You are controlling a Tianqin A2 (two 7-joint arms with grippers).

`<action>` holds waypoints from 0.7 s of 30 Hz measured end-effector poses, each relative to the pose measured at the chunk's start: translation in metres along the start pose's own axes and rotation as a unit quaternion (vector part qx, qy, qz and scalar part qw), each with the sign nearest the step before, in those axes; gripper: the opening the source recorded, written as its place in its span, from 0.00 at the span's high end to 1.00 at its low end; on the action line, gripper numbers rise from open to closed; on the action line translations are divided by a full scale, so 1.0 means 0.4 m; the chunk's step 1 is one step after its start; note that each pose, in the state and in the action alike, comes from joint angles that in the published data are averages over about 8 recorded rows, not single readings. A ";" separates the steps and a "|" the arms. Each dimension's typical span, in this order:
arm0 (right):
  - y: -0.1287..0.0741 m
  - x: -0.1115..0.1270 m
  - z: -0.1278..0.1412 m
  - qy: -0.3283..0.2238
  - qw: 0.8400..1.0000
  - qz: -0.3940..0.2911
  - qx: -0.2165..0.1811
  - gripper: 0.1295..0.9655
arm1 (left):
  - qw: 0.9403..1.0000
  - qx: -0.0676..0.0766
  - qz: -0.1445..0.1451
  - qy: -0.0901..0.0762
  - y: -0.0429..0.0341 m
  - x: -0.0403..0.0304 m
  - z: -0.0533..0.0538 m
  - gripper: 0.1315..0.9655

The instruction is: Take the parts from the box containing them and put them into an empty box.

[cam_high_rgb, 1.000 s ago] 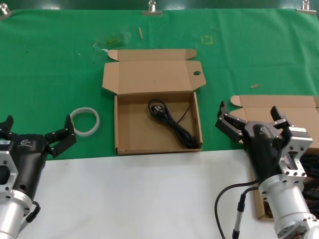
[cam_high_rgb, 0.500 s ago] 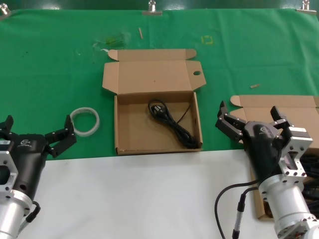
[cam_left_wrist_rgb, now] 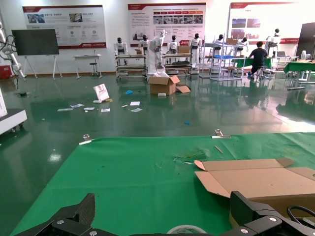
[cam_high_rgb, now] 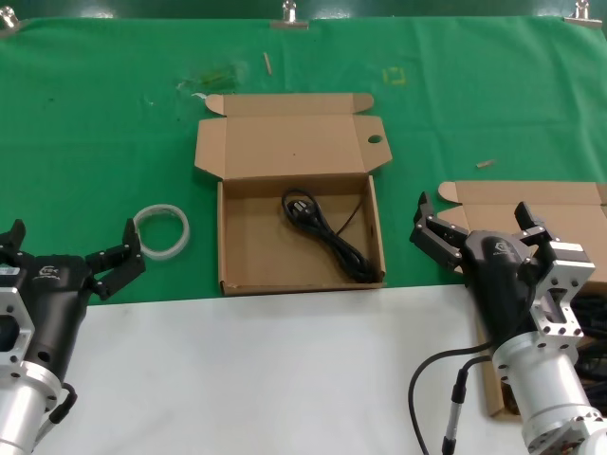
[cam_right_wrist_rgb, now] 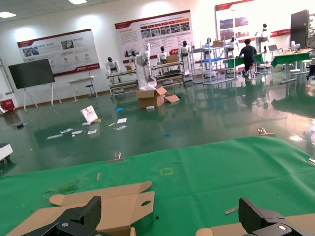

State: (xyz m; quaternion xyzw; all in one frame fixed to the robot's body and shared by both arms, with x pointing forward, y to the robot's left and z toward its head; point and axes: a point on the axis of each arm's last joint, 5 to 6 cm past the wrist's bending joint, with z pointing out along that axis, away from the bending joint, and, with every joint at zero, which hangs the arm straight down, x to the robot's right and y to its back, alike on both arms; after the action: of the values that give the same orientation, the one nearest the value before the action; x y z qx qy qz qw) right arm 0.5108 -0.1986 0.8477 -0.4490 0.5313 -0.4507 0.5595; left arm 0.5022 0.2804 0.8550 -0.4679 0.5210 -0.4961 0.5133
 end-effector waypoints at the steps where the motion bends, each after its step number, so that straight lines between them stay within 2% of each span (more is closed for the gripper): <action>1: 0.000 0.000 0.000 0.000 1.000 0.000 0.000 0.00 | 1.000 0.000 0.000 0.000 0.000 0.000 0.000 0.00; 21: 0.000 0.000 0.000 0.000 1.000 0.000 0.000 0.00 | 1.000 0.000 0.000 0.000 0.000 0.000 0.000 0.00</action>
State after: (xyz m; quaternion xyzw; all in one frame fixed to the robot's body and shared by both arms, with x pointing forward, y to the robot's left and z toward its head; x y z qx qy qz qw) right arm 0.5108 -0.1986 0.8477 -0.4490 0.5313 -0.4507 0.5595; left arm 0.5022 0.2804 0.8550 -0.4679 0.5210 -0.4961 0.5133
